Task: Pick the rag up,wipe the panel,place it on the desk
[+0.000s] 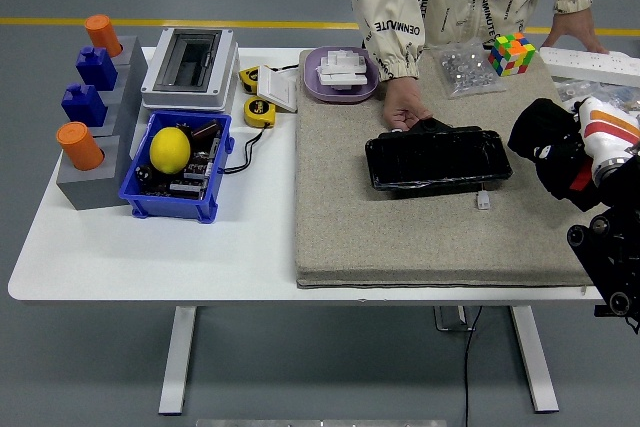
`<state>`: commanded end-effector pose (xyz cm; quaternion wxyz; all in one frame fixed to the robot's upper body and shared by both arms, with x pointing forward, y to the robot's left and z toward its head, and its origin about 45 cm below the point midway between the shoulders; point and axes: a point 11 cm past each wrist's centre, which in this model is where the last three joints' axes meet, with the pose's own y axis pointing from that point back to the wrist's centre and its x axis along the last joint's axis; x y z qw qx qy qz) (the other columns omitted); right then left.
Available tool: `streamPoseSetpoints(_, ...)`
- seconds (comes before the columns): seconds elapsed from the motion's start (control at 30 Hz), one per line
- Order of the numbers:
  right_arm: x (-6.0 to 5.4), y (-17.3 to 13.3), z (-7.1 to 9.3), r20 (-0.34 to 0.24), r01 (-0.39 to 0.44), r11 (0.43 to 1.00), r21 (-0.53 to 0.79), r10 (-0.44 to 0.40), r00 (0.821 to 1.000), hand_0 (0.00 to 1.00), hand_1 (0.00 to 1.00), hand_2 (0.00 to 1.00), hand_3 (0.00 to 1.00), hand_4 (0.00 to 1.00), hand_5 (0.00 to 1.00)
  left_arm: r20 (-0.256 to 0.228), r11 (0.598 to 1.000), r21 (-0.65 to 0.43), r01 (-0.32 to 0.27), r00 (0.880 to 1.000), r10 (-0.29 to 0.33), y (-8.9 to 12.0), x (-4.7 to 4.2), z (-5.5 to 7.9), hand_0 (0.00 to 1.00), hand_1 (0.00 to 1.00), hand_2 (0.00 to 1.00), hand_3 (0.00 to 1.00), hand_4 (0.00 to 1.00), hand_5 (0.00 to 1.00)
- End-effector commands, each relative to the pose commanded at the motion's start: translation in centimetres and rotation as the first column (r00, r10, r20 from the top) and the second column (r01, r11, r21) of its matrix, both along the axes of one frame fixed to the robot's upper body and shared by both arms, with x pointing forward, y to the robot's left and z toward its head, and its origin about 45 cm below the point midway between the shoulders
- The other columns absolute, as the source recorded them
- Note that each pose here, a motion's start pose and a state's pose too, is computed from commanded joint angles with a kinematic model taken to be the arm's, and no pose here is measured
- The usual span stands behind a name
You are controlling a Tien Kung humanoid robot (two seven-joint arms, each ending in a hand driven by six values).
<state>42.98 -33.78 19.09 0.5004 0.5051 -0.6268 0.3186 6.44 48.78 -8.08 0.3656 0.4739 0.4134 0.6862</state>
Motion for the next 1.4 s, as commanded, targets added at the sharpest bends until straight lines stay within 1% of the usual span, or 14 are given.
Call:
streamPoseSetpoints(0.13,0.1,0.8,-0.3,-0.006,-0.010,1.000,0.010,0.010,1.000,0.228,0.285,0.346,0.406,0.963,0.117,-0.001,1.000,-0.001,0.000,1.000,0.000,0.0,-0.03,0.0,0.604,0.636,0.636,0.560,0.633,0.443)
streamPoseSetpoints(0.4,0.8,2.7,0.2,0.008,-0.043,0.999,0.020,0.043,0.999,0.229,0.282,0.345,0.405,0.957,0.110,0.002,1.000,0.001,0.001,1.000,-0.001,0.0,0.13,0.0,0.604,0.636,0.635,0.560,0.633,0.445)
streamPoseSetpoints(0.57,1.1,3.9,0.2,0.008,-0.069,0.997,0.023,0.069,0.998,0.229,0.282,0.345,0.405,0.957,0.110,0.001,1.000,0.000,0.001,1.000,-0.001,0.0,0.11,0.0,0.604,0.636,0.635,0.560,0.633,0.445)
streamPoseSetpoints(0.83,1.1,5.3,-0.5,-0.012,-0.102,0.994,0.025,0.102,0.995,0.230,0.282,0.344,0.403,0.952,0.106,0.002,1.000,0.002,0.003,1.000,-0.003,0.1,0.19,0.1,0.604,0.636,0.634,0.560,0.633,0.444)
streamPoseSetpoints(1.07,1.0,6.8,-1.1,-0.025,-0.129,0.991,0.036,0.130,0.991,0.230,0.282,0.343,0.403,0.950,0.102,-0.003,1.000,0.004,0.005,1.000,-0.005,0.2,0.02,0.1,0.604,0.636,0.635,0.560,0.633,0.443)
streamPoseSetpoints(1.4,1.2,10.5,-1.0,-0.025,-0.205,0.978,0.048,0.206,0.978,0.232,0.282,0.343,0.404,0.949,0.098,0.003,1.000,0.005,0.011,1.000,-0.011,0.2,0.42,0.2,0.604,0.636,0.635,0.559,0.633,0.442)
